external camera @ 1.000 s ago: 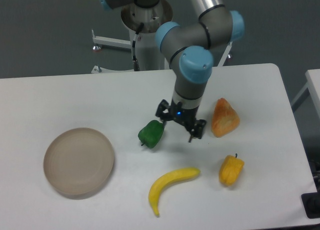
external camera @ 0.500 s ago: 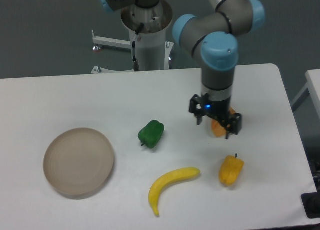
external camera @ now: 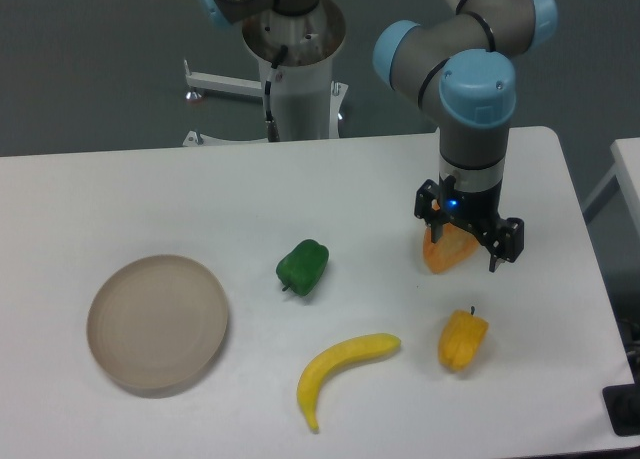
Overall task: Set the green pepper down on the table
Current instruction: 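Raise the open gripper and move it toward the orange pepper slice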
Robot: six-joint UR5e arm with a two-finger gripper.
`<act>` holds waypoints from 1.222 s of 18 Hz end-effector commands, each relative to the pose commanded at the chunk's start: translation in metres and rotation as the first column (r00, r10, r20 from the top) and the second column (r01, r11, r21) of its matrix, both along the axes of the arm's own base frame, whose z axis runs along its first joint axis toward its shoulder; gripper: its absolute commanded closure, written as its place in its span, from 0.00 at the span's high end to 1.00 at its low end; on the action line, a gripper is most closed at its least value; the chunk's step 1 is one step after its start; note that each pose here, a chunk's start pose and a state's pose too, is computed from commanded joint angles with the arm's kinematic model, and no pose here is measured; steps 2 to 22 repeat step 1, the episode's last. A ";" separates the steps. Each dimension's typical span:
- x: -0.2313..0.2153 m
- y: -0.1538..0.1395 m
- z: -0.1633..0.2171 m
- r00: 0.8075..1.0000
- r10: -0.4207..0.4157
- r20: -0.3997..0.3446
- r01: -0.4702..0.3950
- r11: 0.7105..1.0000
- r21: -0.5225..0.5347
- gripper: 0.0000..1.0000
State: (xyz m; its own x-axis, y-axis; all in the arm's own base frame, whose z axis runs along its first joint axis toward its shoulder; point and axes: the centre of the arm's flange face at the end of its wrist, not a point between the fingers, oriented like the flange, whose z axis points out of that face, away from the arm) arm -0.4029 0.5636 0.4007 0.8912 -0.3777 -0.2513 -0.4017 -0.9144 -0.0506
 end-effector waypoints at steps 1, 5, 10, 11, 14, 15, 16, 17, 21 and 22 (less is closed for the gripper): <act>0.000 0.000 0.000 1.000 0.000 -0.001 0.000 1.000 0.001 1.00; 0.000 0.000 0.000 1.000 0.000 -0.001 0.000 1.000 0.001 1.00; 0.000 0.000 0.000 1.000 0.000 -0.001 0.000 1.000 0.001 1.00; 0.000 0.000 0.000 1.000 0.000 -0.001 0.000 1.000 0.001 1.00; 0.000 0.000 0.000 1.000 0.000 -0.001 0.000 1.000 0.001 1.00; 0.000 0.000 0.000 1.000 0.000 -0.001 0.000 1.000 0.001 1.00; 0.000 0.000 0.000 1.000 0.000 -0.001 0.000 1.000 0.001 1.00; 0.000 0.000 0.000 1.000 0.000 -0.001 0.000 1.000 0.001 1.00; 0.000 0.000 0.000 1.000 0.000 -0.001 0.000 1.000 0.001 1.00; 0.000 0.000 0.000 1.000 0.000 -0.001 0.000 1.000 0.001 1.00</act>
